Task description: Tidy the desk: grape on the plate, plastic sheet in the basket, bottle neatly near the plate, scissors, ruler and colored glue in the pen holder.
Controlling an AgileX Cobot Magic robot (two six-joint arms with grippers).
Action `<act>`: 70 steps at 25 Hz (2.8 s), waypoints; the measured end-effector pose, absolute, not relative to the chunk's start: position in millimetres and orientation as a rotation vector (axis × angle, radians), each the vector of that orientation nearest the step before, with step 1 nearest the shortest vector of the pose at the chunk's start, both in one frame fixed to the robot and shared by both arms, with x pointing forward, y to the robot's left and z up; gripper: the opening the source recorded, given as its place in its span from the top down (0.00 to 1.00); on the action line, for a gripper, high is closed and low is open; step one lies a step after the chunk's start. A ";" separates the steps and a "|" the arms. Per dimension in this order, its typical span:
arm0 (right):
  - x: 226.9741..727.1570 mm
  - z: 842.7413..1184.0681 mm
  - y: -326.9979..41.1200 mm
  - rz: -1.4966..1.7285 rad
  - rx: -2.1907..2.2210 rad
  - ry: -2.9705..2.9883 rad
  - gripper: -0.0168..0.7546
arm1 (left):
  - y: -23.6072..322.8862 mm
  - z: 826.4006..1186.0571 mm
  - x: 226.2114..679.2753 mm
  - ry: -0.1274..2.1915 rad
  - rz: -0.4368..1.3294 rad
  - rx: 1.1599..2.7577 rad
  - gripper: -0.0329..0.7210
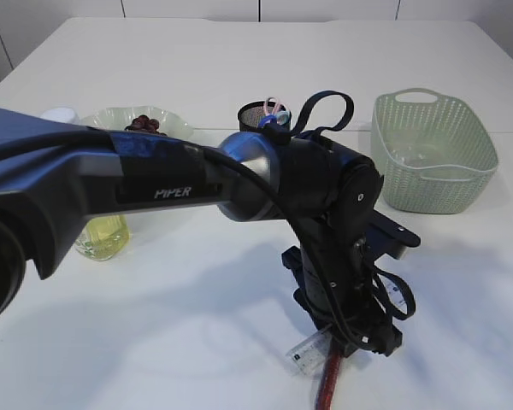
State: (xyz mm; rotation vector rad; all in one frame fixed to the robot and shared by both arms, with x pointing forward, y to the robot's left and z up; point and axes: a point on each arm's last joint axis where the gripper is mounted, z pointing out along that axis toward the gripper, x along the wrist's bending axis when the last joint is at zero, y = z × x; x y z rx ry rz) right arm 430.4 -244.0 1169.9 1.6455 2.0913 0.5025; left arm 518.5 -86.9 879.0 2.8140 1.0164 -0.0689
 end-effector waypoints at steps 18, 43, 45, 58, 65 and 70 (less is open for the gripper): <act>430.4 1169.9 -244.0 0.502 1.645 2.091 0.37 | -92.1 898.0 522.3 1.003 -0.067 2.813 0.58; 430.4 1169.9 -244.0 0.502 1.645 2.092 0.37 | -94.8 923.7 524.0 1.028 -0.089 2.843 0.58; 430.4 1169.9 -244.0 0.502 1.645 2.092 0.37 | -94.4 924.1 524.7 1.025 -0.076 2.847 0.58; 430.4 1169.9 -244.0 0.502 1.645 2.092 0.37 | -77.3 935.0 545.2 1.179 -0.054 2.773 0.58; 430.4 1169.9 -244.0 0.502 1.645 2.092 0.37 | -50.4 954.3 572.9 1.327 -0.032 2.663 0.58; 430.4 1169.9 -244.0 0.502 1.645 2.092 0.37 | -34.6 966.2 588.0 1.379 -0.005 2.601 0.58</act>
